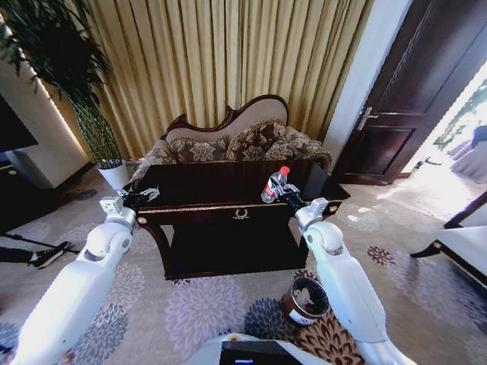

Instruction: Move to the front of the table and place the trash on the table into the trash bin.

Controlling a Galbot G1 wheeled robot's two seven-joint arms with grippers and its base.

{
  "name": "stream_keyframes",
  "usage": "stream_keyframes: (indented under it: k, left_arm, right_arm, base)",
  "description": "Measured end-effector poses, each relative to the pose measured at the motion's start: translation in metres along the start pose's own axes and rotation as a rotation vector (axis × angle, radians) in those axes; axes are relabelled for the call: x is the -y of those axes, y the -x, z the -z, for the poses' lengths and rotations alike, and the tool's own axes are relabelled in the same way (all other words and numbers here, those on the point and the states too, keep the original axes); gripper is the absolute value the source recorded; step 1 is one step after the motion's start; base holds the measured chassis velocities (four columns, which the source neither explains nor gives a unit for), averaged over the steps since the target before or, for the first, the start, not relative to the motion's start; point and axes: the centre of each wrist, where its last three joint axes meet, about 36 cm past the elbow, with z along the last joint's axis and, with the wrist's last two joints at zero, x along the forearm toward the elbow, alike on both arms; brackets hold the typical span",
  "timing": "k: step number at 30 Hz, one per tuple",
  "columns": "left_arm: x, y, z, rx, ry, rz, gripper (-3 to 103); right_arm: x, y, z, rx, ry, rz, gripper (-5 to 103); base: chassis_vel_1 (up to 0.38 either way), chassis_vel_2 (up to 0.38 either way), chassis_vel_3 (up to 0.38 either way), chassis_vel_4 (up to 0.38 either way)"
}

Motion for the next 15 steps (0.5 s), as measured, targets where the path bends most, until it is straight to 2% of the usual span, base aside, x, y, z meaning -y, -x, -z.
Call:
stream_keyframes:
  k: [2, 4, 6, 7, 11, 13, 15]
  left_arm:
    - [-0.001, 0.000, 0.000, -0.001, 0.000, 0.000, 100]
    - [-0.003, -0.002, -0.001, -0.006, 0.003, -0.007, 100]
    - [-0.003, -0.003, -0.001, -0.005, 0.003, -0.008, 100]
    - [-0.003, -0.004, 0.000, -0.003, 0.003, -0.012, 100]
    - [-0.003, -0.004, 0.001, 0.000, 0.005, -0.018, 100]
    - [-0.005, -0.005, 0.004, 0.001, 0.006, -0.030, 100]
    - [-0.005, -0.005, 0.005, 0.000, 0.004, -0.038, 100]
  right_arm:
    - [0.005, 0.001, 0.000, -0.005, -0.009, -0.009, 26]
    - [0.023, 0.006, -0.002, -0.021, -0.035, -0.036, 26]
    - [0.027, 0.007, -0.002, -0.025, -0.041, -0.041, 26]
    - [0.037, 0.009, -0.002, -0.036, -0.060, -0.053, 26]
    - [0.053, 0.010, 0.000, -0.055, -0.092, -0.068, 26]
    - [0.071, 0.009, 0.001, -0.073, -0.121, -0.083, 26]
    - [0.077, 0.009, 0.002, -0.079, -0.127, -0.089, 26]
  base:
    - [0.000, 0.000, 0.000, 0.000]
    - [0.000, 0.000, 0.000, 0.000]
    - [0.000, 0.000, 0.000, 0.000]
    - [0.000, 0.000, 0.000, 0.000]
    - [0.000, 0.000, 0.000, 0.000]
    - [0.000, 0.000, 0.000, 0.000]
    - [0.000, 0.000, 0.000, 0.000]
